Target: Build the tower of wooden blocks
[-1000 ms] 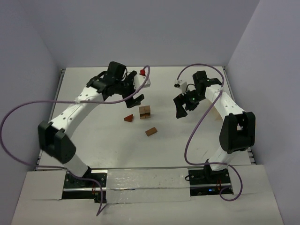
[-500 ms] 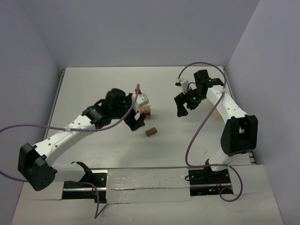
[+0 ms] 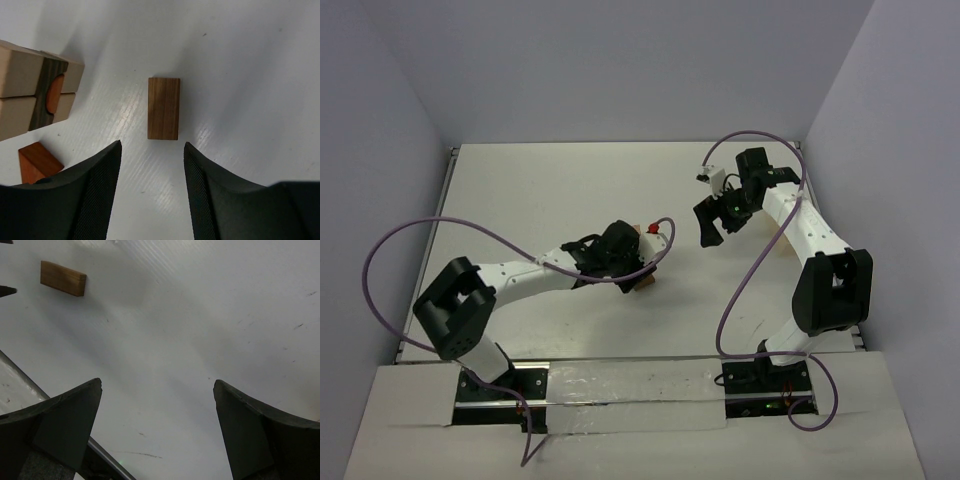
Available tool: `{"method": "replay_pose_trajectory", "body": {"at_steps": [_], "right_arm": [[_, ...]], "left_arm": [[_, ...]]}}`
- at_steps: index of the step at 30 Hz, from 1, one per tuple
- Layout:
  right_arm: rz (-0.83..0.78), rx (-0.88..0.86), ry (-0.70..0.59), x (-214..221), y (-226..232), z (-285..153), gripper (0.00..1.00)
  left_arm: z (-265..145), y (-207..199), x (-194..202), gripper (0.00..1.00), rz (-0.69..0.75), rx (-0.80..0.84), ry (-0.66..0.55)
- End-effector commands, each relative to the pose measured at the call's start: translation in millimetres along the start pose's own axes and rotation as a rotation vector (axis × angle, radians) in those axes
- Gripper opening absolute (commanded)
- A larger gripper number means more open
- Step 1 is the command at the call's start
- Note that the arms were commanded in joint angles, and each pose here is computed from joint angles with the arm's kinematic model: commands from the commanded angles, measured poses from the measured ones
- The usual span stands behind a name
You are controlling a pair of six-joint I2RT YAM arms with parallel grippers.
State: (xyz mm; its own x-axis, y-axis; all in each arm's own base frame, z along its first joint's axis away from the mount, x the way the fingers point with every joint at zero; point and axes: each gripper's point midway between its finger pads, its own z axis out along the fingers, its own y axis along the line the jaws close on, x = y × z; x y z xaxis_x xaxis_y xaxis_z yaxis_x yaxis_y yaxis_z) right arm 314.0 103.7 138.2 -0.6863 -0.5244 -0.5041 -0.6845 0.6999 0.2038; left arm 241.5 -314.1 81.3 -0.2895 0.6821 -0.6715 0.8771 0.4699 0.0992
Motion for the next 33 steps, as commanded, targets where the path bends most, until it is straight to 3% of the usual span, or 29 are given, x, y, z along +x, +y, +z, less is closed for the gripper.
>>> {"method": "replay_pose_trajectory", "body": {"at_steps": [1,8,14,33], "right_arm": [[-0.007,0.032,-0.042,-8,-4,-9,1.0],[-0.005,0.023,-0.034,-6,-4,-7,1.0],[-0.006,0.016,-0.033,-6,-3,-6,1.0],[-0.008,0.013,-0.032,-7,-3,-7,1.0]], "left_arm": [[17,6,-28,0.59,0.015,-0.025,-0.07],[40,0,-18,0.67,0.029,0.012,-0.037],[51,-4,-19,0.68,0.031,0.047,-0.025],[62,-21,-1,0.6,0.036,0.145,0.043]]}}
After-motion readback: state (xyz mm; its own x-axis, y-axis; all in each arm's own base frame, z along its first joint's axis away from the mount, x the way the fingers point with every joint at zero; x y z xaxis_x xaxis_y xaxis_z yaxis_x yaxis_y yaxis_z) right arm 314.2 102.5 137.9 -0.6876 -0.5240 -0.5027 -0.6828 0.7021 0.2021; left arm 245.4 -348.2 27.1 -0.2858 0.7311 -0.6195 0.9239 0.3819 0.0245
